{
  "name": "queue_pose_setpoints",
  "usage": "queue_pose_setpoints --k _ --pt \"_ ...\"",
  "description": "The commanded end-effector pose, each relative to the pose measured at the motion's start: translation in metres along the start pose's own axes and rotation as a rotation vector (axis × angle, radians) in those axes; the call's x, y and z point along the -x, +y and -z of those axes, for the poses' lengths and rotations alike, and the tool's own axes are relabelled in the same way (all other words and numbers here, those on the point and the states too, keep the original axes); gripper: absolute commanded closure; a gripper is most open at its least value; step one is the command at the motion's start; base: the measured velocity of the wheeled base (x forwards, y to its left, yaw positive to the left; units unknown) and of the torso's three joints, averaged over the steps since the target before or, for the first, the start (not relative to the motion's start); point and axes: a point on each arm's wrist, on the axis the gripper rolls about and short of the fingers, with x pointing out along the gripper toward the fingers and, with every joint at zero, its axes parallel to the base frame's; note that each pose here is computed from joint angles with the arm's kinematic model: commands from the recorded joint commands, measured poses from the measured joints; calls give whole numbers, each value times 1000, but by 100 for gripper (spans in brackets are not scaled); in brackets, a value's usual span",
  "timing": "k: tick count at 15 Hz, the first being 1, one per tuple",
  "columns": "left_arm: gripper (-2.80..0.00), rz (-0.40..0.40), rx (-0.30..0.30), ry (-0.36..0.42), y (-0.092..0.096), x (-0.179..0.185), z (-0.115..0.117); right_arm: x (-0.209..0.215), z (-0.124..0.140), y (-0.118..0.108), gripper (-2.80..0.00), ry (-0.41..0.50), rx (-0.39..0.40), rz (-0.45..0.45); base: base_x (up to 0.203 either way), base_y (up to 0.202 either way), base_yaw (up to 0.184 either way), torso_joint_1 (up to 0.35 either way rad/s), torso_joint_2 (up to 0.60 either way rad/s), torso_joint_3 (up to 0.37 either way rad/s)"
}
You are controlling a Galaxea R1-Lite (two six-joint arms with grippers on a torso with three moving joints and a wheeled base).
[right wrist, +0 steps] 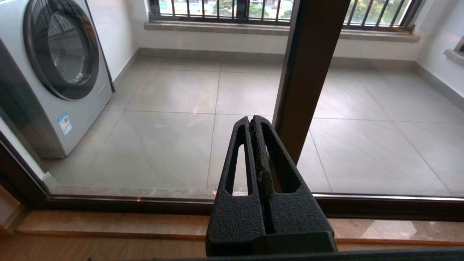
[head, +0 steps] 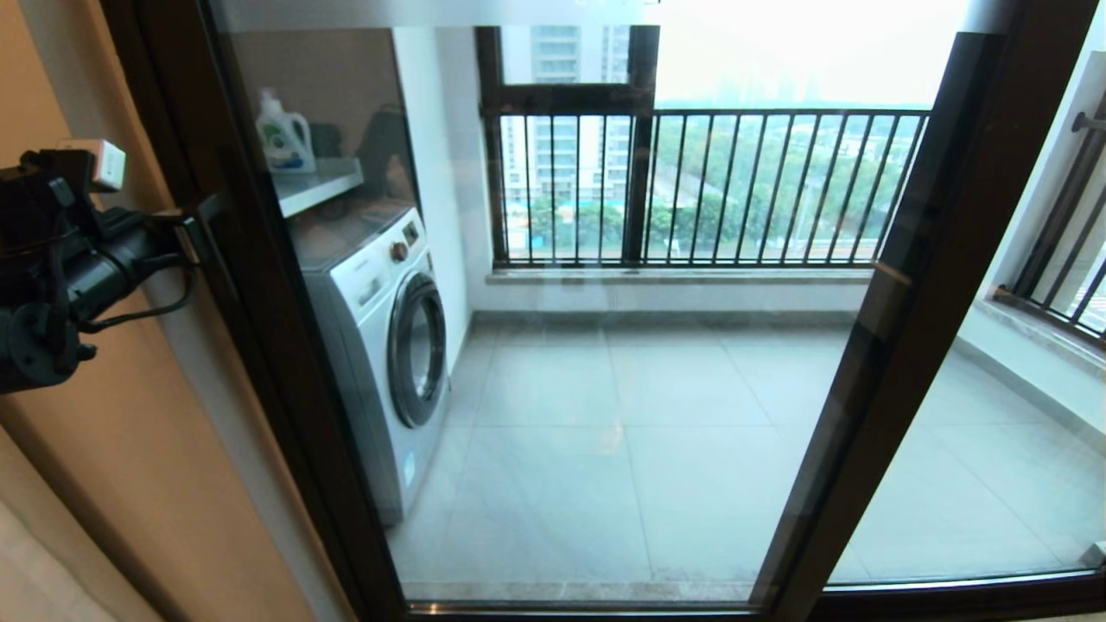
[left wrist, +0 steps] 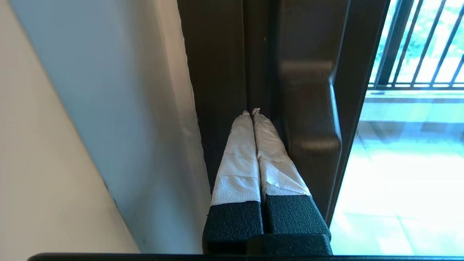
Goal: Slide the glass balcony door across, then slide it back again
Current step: Open the slid door
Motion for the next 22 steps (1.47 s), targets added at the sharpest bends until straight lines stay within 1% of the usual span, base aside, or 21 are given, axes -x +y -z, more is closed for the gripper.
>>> queue_pose_setpoints --k 1,2,5,7,8,13,14,16,18,21,22 --pt "0 -50 -9 0 22 2 4 0 0 0 0 2 0 -1 0 0 0 0 0 0" --pt "0 -55 -10 3 29 4 5 0 0 0 0 1 0 -1 0 0 0 0 0 0" --pt "0 -67 -8 31 37 10 13 0 0 0 0 1 0 -1 0 0 0 0 0 0" --pt "0 -33 3 75 46 20 26 0 0 0 0 2 0 -1 0 0 0 0 0 0" --pt "0 -33 5 80 48 22 28 0 0 0 0 2 0 -1 0 0 0 0 0 0" --pt "0 -32 -4 42 48 23 14 0 0 0 0 1 0 -1 0 0 0 0 0 0" --pt "0 -26 -3 36 46 22 13 0 0 0 0 1 0 -1 0 0 0 0 0 0" --pt "0 0 0 32 37 18 12 0 0 0 0 2 0 -1 0 0 0 0 0 0" --pt "0 36 5 27 20 14 10 0 0 0 0 1 0 -1 0 0 0 0 0 0" --pt "0 108 16 29 -10 9 11 0 0 0 0 2 0 -1 0 0 0 0 0 0" --pt "0 115 18 29 -16 8 10 0 0 0 0 1 0 -1 0 0 0 0 0 0"
